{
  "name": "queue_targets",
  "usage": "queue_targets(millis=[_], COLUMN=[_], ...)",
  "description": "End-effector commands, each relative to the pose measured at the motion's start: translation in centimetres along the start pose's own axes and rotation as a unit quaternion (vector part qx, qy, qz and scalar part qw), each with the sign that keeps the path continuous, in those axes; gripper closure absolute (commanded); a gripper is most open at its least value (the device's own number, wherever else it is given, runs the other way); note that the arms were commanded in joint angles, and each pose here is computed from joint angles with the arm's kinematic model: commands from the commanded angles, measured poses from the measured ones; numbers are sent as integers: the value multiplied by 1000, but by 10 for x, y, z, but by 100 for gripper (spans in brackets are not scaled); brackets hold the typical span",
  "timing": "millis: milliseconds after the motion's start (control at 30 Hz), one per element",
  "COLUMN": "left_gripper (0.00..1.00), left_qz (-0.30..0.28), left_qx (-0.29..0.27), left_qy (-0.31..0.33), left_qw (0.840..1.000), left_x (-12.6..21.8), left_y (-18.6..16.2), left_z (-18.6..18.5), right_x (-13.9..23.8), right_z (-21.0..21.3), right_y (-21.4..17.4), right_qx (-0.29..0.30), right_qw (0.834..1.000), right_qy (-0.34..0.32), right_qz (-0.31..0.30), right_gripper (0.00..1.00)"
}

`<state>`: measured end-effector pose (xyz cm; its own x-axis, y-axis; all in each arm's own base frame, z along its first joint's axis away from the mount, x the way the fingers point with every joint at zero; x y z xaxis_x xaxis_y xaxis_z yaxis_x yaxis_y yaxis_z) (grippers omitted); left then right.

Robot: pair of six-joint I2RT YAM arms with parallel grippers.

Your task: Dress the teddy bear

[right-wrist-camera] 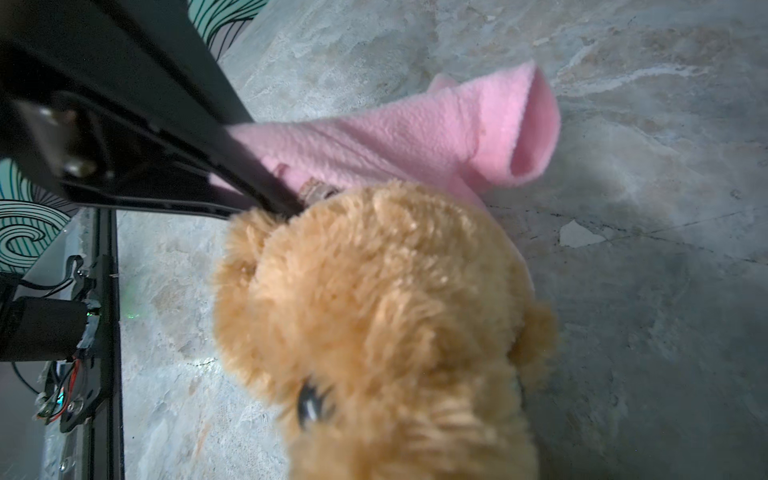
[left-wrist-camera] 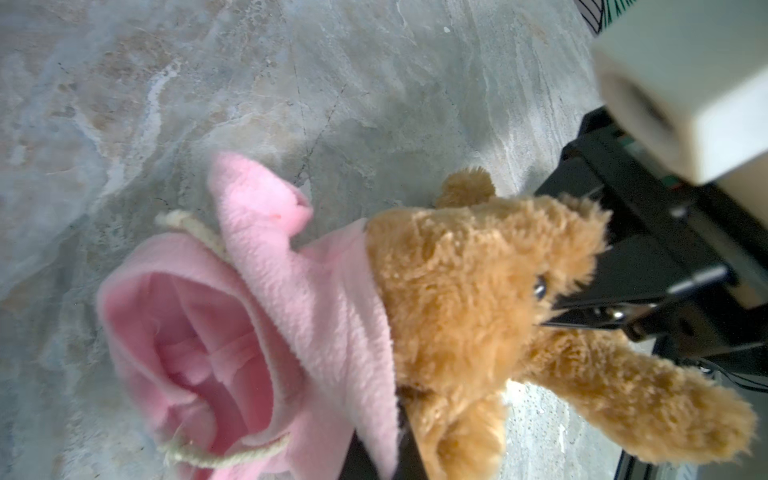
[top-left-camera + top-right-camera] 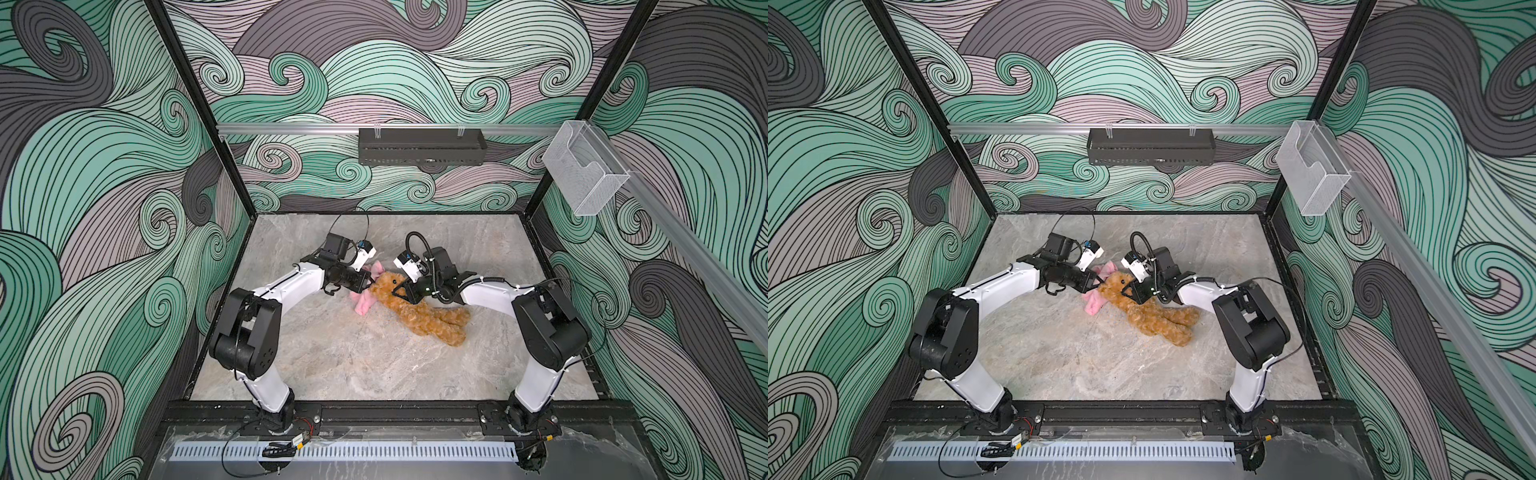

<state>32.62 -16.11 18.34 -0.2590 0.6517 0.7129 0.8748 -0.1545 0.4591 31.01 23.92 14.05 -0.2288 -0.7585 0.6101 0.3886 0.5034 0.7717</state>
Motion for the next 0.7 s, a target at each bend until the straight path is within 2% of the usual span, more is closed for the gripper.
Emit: queue_targets(millis=[0,267,433,667], left_gripper=[96,85,89,90], left_qz=[-9,6,5,8], left_qx=[-8,2,0,9], left_qy=[-46,-41,-38,-62], left_qw=[999,999,999,998], left_x=[12,4,5,-7], left_y=[14,13,14,20], left_z=[-18,-20,-25,-44], right_x=[-11,-19,-21,-27], right_z=[0,6,8,18], right_y=[-10,-16,-15,-10], right_qx=[-7,-24,-33,-37], right_qw=[999,999,998,997], right_qy=[-37,-49,-50,-39], right_qz=[9,-2,-14,-56], right_gripper=[82,82,83,83])
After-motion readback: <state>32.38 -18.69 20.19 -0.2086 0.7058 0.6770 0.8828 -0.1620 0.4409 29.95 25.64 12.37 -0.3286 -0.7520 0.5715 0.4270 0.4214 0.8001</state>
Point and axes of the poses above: each gripper's point midway between its finger pads, its own x axis back along the fingers, its own z axis along the line the jaws close on, y = z × x, the point moved 10 cm from there along x, back along the fingers, and after that the axes turned 15 degrees about x, right-handed, at the moved point
